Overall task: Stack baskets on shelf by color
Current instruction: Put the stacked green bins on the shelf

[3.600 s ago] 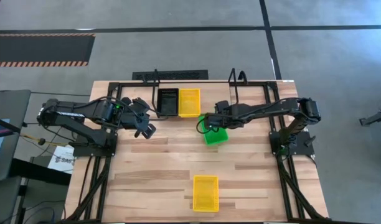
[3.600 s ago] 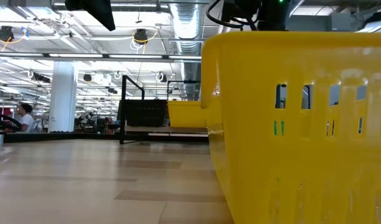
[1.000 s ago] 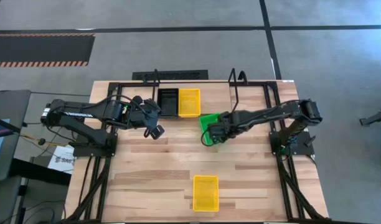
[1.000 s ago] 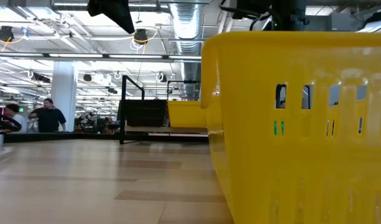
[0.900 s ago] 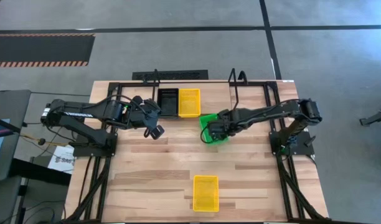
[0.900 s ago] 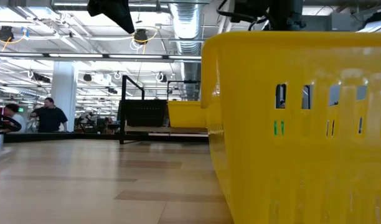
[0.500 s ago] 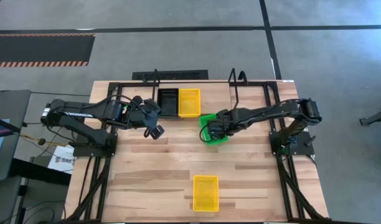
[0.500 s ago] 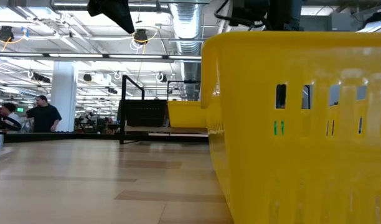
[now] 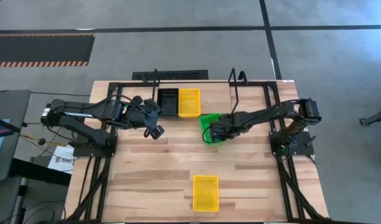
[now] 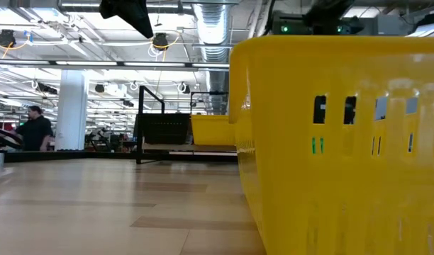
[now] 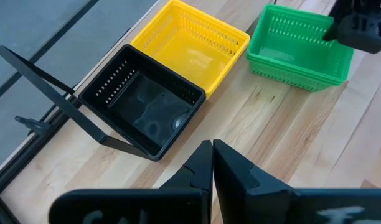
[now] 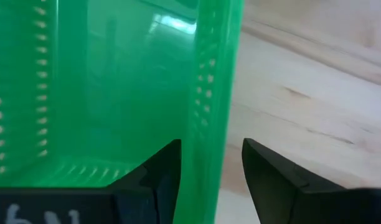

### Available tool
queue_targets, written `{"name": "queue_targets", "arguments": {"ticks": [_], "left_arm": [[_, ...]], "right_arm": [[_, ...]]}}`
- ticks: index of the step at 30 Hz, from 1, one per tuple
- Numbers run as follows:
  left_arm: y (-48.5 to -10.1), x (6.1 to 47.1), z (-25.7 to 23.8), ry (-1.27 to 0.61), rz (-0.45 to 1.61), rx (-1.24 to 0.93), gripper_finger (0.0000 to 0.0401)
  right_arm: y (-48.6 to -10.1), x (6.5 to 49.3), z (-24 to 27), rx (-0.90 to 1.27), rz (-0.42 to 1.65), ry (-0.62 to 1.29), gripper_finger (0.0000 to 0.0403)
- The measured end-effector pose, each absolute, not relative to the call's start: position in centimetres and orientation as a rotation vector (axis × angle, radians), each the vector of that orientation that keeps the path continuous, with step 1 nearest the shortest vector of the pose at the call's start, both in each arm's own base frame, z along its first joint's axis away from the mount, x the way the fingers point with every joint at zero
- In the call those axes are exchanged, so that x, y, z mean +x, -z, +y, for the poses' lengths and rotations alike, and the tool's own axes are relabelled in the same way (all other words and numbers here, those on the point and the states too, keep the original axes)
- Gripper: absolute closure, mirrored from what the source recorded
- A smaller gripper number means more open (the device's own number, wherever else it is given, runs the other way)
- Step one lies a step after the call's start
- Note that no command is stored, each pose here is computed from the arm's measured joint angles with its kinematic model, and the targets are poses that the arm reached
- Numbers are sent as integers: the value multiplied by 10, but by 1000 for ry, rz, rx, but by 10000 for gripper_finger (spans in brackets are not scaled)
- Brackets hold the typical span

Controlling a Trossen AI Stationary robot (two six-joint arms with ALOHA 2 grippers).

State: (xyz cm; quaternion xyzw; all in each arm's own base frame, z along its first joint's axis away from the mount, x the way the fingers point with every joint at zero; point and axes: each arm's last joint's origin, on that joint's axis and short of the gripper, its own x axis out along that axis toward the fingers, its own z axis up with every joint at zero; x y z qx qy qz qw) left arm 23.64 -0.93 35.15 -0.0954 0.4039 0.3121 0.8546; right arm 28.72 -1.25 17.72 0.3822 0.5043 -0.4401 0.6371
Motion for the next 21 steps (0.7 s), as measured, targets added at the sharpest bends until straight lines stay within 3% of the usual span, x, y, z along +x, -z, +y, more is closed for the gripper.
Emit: {"name": "queue_targets", "arguments": {"ticks": [7,15,21], "left_arm": [[-351,236,-9,-658,848,-205,401],[-351,236,-9,-659,848,-206,401],[-351,236,-9,-659,848,-206,401]], "right_arm": [[-166,285,-23,936,1142,986,244],[-167,287,-15,968,1166,912,385],[-172,287,4,976,1159,897,390]]}}
